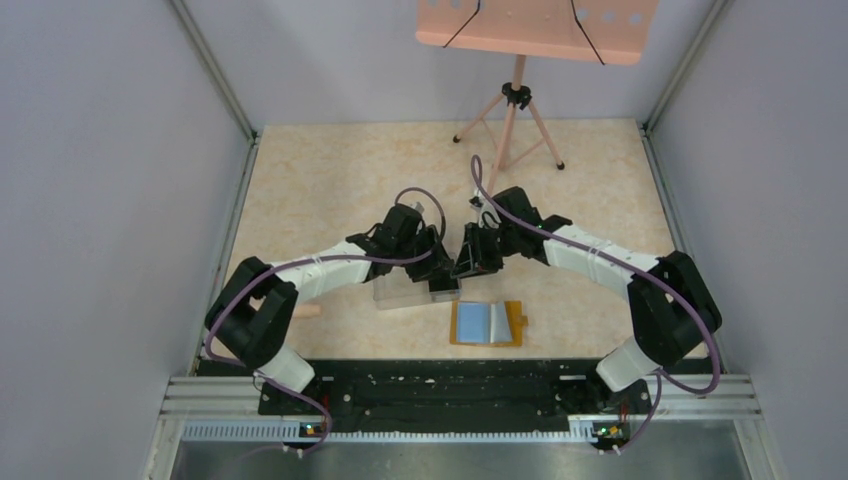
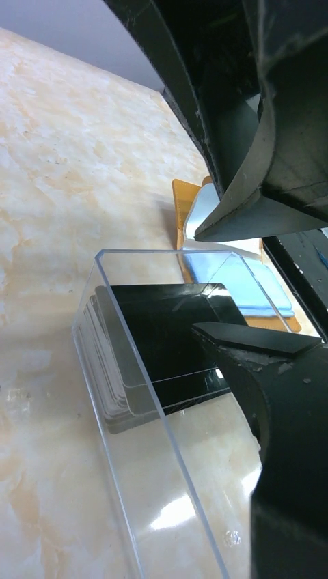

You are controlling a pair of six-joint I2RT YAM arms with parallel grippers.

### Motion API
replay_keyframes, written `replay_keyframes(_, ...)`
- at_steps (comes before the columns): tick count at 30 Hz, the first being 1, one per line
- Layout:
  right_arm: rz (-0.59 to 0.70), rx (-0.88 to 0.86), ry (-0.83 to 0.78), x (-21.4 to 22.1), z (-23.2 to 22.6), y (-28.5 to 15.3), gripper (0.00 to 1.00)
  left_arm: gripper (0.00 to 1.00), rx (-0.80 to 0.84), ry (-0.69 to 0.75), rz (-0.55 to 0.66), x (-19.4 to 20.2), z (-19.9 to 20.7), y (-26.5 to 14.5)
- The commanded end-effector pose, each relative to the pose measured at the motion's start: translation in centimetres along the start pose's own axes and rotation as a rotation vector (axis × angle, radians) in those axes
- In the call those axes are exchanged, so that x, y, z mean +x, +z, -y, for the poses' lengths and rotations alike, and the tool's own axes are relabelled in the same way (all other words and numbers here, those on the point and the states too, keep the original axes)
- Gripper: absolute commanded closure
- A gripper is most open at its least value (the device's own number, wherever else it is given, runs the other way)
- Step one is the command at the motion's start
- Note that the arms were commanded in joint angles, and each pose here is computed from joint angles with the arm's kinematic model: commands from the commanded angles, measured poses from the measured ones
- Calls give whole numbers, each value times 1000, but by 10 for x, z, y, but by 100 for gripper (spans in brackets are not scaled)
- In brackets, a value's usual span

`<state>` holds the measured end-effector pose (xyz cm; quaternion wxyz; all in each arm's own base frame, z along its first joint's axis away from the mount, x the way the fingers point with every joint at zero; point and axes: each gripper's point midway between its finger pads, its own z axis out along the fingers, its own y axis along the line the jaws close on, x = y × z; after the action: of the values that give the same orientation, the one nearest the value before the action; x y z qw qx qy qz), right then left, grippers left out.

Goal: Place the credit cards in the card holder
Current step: Pick up the credit card from the storage box.

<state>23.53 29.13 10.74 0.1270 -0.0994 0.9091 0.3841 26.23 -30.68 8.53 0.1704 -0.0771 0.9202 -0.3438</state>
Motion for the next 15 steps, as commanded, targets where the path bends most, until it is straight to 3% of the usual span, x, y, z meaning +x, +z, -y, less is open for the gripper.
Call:
replay_keyframes(1,45,-63,-56,-9,-17,-2,70,47,83,-13,49,-10,14,-11)
replay_keyframes(11,55,21,-58,-10,-1,-2,60,47,71,0,109,-20,10,-29)
replay_keyframes(15,36,65,-53,-7,10,2,60,48,-52,-4,117,-22,-14,-36)
